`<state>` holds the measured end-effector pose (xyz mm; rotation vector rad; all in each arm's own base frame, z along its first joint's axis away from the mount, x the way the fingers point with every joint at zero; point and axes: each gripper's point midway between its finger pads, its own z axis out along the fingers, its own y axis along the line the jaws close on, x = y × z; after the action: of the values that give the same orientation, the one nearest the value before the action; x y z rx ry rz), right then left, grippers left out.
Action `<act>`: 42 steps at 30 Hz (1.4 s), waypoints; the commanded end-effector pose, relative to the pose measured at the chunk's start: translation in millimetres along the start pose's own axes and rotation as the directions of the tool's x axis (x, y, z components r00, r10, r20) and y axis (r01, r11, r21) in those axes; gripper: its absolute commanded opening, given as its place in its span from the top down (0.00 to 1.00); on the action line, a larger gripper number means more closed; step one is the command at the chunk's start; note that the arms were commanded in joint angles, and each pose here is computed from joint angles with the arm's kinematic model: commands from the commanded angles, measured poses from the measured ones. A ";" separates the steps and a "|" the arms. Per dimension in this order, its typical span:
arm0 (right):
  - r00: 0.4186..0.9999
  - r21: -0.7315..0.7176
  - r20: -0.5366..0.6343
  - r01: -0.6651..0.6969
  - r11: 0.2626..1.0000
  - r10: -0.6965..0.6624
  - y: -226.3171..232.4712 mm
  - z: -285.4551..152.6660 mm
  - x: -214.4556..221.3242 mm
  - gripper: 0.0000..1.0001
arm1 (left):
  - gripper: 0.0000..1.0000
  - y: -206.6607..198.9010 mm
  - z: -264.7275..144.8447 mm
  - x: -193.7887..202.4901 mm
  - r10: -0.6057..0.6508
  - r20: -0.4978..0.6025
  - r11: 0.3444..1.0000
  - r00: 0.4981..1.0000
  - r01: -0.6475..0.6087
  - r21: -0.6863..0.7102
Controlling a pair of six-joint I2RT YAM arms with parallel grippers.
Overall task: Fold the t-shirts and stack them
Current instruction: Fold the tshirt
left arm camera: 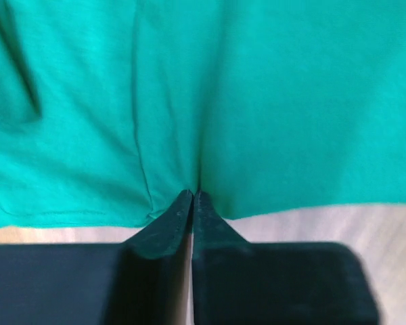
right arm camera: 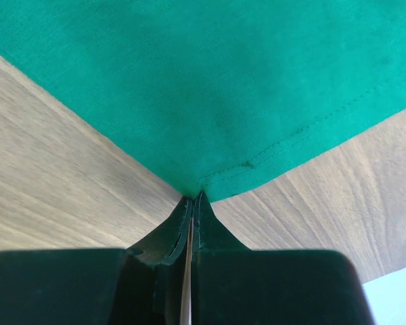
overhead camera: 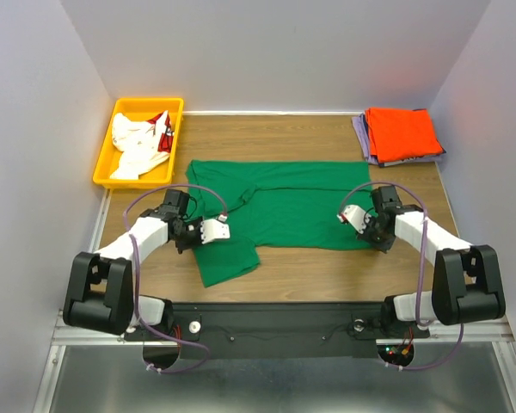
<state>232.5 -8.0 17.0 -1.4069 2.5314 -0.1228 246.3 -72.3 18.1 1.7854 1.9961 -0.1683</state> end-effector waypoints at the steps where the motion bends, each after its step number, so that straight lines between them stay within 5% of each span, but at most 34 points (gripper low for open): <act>1: 1.000 0.032 0.008 0.011 0.999 -0.011 -1.8 -11.7 1.8 0.99 | 0.99 -28.5 -22.5 -1.1 0.003 -0.005 0.997 1.000 -0.003 0.083; 10: 0.999 0.067 0.029 0.038 0.997 -0.040 -1.0 -38.9 2.9 0.99 | 1.00 -37.1 -52.6 -13.6 -0.020 0.035 0.999 0.999 0.019 0.041; 22: 0.996 0.110 0.078 0.039 0.993 -0.048 -61.7 -55.6 -39.4 0.99 | 1.00 12.3 -77.3 -43.6 -0.086 0.138 0.996 0.987 0.081 0.043; 42: 0.998 0.041 0.060 0.006 0.999 -0.008 -139.3 4.2 -82.0 0.99 | 1.00 124.8 -50.8 -39.1 -0.257 0.181 0.966 0.949 0.255 0.032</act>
<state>366.3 -11.8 49.9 -1.4277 2.4916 -0.1138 338.9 -66.1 95.6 1.5094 2.0922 -0.3993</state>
